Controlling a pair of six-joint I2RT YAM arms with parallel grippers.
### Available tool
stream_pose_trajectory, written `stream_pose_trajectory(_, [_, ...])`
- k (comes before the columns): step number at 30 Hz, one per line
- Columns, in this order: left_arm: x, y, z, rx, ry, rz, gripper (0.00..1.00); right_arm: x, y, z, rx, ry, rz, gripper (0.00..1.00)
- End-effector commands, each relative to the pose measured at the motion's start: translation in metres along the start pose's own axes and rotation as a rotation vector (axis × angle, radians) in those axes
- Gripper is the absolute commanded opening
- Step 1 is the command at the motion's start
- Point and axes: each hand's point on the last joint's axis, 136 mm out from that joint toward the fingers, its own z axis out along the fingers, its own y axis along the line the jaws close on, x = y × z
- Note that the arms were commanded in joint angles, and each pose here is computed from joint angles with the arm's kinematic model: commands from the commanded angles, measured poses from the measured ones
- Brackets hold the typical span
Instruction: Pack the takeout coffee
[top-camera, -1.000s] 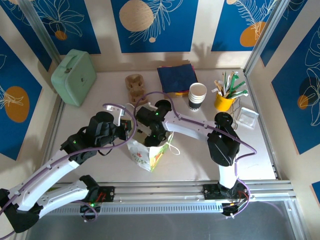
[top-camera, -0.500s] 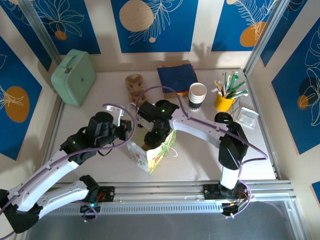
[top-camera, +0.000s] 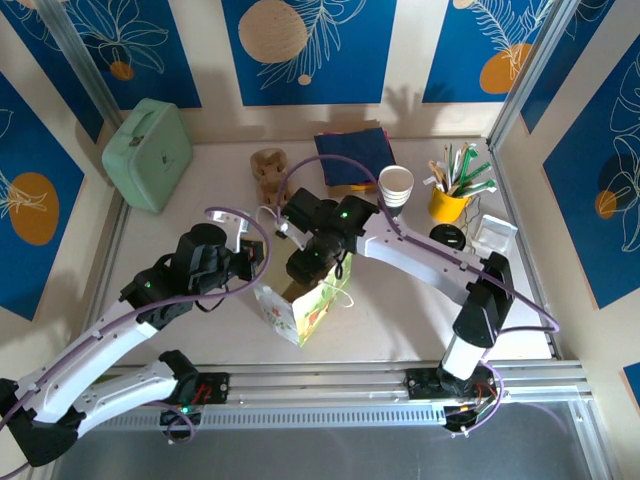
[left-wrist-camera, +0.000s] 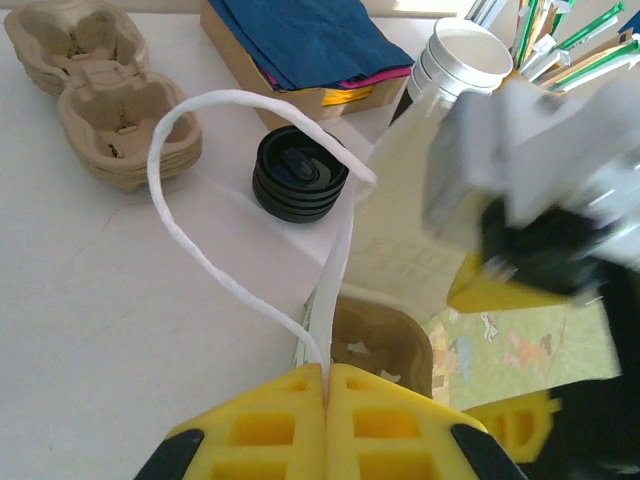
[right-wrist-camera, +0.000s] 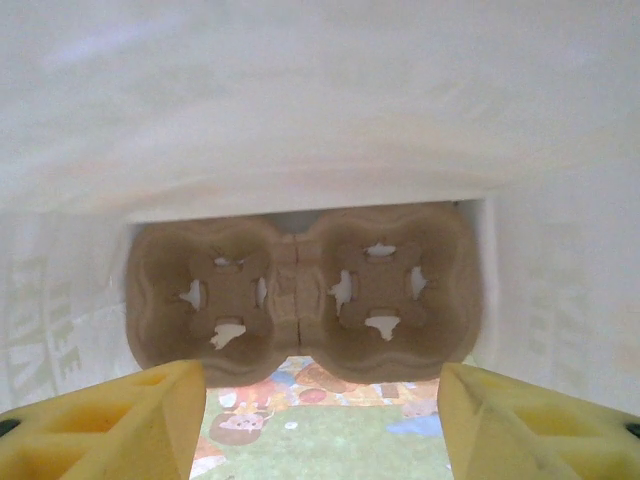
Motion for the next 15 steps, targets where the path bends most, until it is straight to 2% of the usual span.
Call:
stream_pose_trajectory(1, [-0.007, -0.004, -0.007, 0.020, -0.022, -0.005, 0.06, -0.022, -0.007, -0.052, 0.062, -0.164, 0.068, 0.64])
stream_pose_trajectory(5, [-0.008, -0.004, -0.007, 0.019, -0.032, 0.000, 0.06, -0.028, -0.017, -0.086, 0.099, -0.253, 0.200, 0.66])
stream_pose_trajectory(9, [-0.011, -0.005, -0.006, 0.021, -0.041, 0.001, 0.07, -0.020, -0.026, -0.110, 0.109, -0.307, 0.406, 0.67])
stream_pose_trajectory(15, [-0.012, -0.005, -0.006, 0.019, -0.048, 0.008, 0.09, 0.011, -0.037, -0.125, 0.135, -0.295, 0.737, 0.67])
